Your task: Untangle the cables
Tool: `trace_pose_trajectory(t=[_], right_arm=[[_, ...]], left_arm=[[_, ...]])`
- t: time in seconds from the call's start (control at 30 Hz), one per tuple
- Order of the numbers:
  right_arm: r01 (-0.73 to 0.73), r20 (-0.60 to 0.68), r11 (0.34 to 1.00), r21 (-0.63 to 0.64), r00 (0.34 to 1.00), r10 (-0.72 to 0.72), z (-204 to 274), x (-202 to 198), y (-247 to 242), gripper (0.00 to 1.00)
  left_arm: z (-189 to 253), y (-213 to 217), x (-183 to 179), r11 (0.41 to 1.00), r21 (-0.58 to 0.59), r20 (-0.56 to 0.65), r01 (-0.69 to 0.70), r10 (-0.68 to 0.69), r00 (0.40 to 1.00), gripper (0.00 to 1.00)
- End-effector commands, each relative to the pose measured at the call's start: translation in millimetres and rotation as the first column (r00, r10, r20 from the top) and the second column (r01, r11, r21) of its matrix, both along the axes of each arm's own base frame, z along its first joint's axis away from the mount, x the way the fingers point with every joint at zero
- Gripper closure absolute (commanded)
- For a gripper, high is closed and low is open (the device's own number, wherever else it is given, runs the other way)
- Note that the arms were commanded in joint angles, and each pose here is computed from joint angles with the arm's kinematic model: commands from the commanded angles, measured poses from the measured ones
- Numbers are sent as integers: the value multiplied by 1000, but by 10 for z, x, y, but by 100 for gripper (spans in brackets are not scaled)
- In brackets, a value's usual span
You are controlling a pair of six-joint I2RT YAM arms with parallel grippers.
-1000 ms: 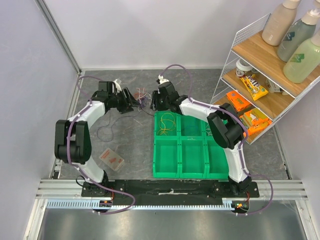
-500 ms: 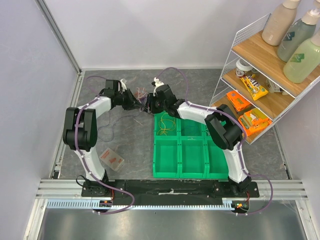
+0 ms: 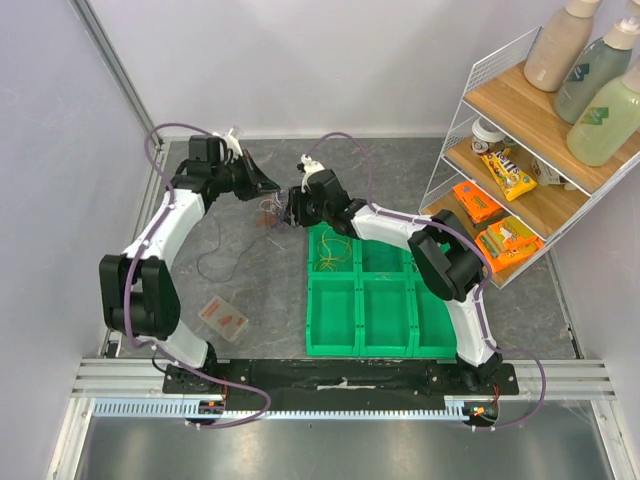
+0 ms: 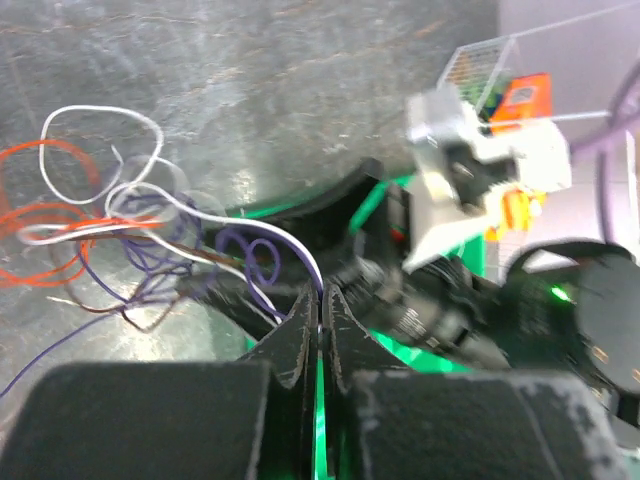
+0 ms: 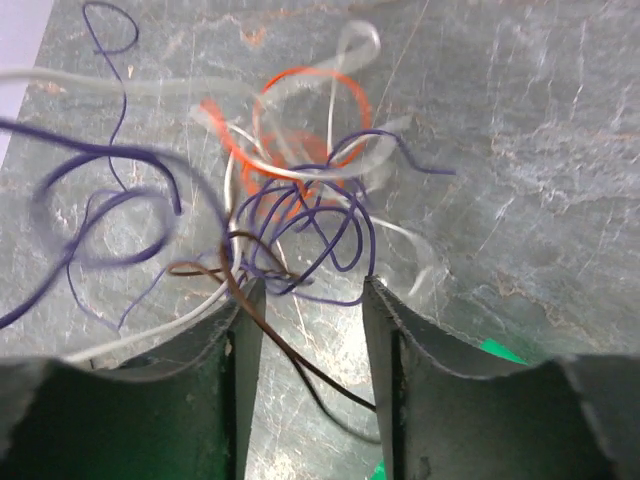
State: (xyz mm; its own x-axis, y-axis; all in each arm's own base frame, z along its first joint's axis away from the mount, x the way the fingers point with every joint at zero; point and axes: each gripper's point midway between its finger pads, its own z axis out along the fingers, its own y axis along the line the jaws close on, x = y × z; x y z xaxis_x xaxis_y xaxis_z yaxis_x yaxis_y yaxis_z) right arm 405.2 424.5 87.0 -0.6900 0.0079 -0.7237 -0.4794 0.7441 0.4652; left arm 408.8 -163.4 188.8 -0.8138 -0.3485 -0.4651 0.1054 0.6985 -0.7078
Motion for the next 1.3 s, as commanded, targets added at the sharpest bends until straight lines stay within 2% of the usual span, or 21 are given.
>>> trace_pose_trajectory(t=[0.0,0.1,0.17,0.23,0.27,0.3,0.33,0.47,0.53,0.63,0.7,0.77,0.8,0.93,1.13,1.27], right_arm=[[67,140,998,2,988,-66,387,282,25,54],[132,145,991,-17,981,-128,382,408,-50,72],[178,130,984,-26,976,-173,348,489,-105,81],[203,100,979,-28,975,-199,267,545,-138,85],[210,87,977,-25,974,-207,239,566,-145,89],[219,79,975,-22,973,-217,215,597,-151,98],[221,73,975,-24,973,-219,178,611,-138,100],[225,34,974,-21,974,-225,65,686,-81,100],[237,16,971,-31,971,-237,-6,723,-99,100],[252,14,967,-46,968,-252,-43,770,-158,100],[261,20,962,-87,965,-260,-102,809,-228,100],[277,30,951,-135,961,-276,-149,868,-320,100],[285,35,946,-156,959,-283,-179,892,-370,100],[311,59,930,-194,950,-306,-279,1020,-482,100],[323,96,918,-229,946,-309,-317,1204,-482,100],[321,100,908,-270,947,-305,-478,1291,-496,100]], left_arm=[[609,-5,-271,997,-13,121,70,-68,990,98],[991,54,-374,999,-9,216,47,-44,975,98],[1382,114,-437,1000,8,315,16,-18,949,98],[1867,206,-535,999,24,434,-36,22,901,98],[2074,240,-587,998,25,481,-57,38,876,98],[2298,288,-635,996,23,530,-86,61,846,98],[2487,331,-691,994,21,569,-111,79,819,98],[3065,515,-847,976,-1,672,-218,162,723,98],[3182,571,-880,969,2,689,-249,179,702,98],[3201,619,-869,961,10,683,-276,195,704,98],[3182,642,-863,957,16,677,-289,202,708,98],[3233,735,-902,941,6,684,-340,244,687,98],[3295,793,-937,929,-4,697,-371,268,665,98],[3847,970,-1231,895,-79,797,-439,321,511,98],[4479,971,-1688,902,-174,861,-395,334,384,98],[4955,1022,-2172,895,-275,900,-352,369,234,98]])
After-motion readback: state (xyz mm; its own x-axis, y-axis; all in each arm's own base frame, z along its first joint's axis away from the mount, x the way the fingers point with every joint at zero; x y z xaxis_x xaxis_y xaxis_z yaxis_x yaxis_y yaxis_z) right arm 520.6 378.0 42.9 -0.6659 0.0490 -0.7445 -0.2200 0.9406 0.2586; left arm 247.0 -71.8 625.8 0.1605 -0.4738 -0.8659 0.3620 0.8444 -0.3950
